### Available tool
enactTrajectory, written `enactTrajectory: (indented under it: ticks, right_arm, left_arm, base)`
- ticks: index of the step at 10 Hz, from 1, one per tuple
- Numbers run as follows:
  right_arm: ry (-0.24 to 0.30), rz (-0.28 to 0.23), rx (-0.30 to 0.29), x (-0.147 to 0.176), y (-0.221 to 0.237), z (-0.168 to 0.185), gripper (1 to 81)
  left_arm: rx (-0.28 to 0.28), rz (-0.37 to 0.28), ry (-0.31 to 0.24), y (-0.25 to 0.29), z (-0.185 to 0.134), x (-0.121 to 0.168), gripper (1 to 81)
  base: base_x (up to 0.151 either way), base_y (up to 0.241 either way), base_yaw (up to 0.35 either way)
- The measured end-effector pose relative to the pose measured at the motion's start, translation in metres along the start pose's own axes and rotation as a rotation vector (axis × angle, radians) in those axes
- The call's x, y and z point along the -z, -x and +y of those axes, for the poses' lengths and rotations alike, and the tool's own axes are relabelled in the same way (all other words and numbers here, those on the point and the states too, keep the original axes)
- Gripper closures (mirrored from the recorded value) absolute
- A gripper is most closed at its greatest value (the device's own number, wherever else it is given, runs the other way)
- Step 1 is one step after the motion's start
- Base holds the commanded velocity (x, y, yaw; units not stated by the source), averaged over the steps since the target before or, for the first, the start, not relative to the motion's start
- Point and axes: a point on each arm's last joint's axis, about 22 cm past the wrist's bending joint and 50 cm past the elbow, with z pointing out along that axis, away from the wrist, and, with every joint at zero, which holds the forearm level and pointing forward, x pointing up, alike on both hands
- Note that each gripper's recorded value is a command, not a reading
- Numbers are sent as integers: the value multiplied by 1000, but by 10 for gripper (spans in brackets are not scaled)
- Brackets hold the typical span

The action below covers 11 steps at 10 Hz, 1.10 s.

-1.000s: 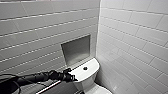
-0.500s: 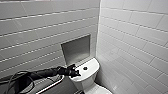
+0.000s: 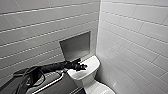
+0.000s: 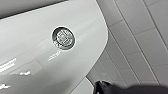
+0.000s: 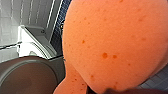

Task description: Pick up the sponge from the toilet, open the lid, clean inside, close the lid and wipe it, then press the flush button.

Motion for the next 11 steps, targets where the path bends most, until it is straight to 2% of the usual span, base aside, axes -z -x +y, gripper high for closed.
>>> enactTrajectory:
  ticks: [1, 4, 7, 11]
  right_arm:
    - [2, -13, -13, -1, 4, 1, 811]
    - [3, -15, -23, -2, 4, 1, 811]
    - [0, -5, -25, -2, 2, 0, 811]
    - [-12, -17, -41, -7, 9, -7, 811]
  left_arm:
    - [19, -4, -5, -5, -3, -11, 811]
    - [19, 16, -14, -24, 0, -19, 811]
    - [42, 45, -52, -37, -16, -24, 811]
    - [69, 90, -91, -56, -30, -40, 811]
  base:
    - [0, 0, 0]
    - [0, 0, 0]
    - [0, 0, 0]
    - [0, 0, 0]
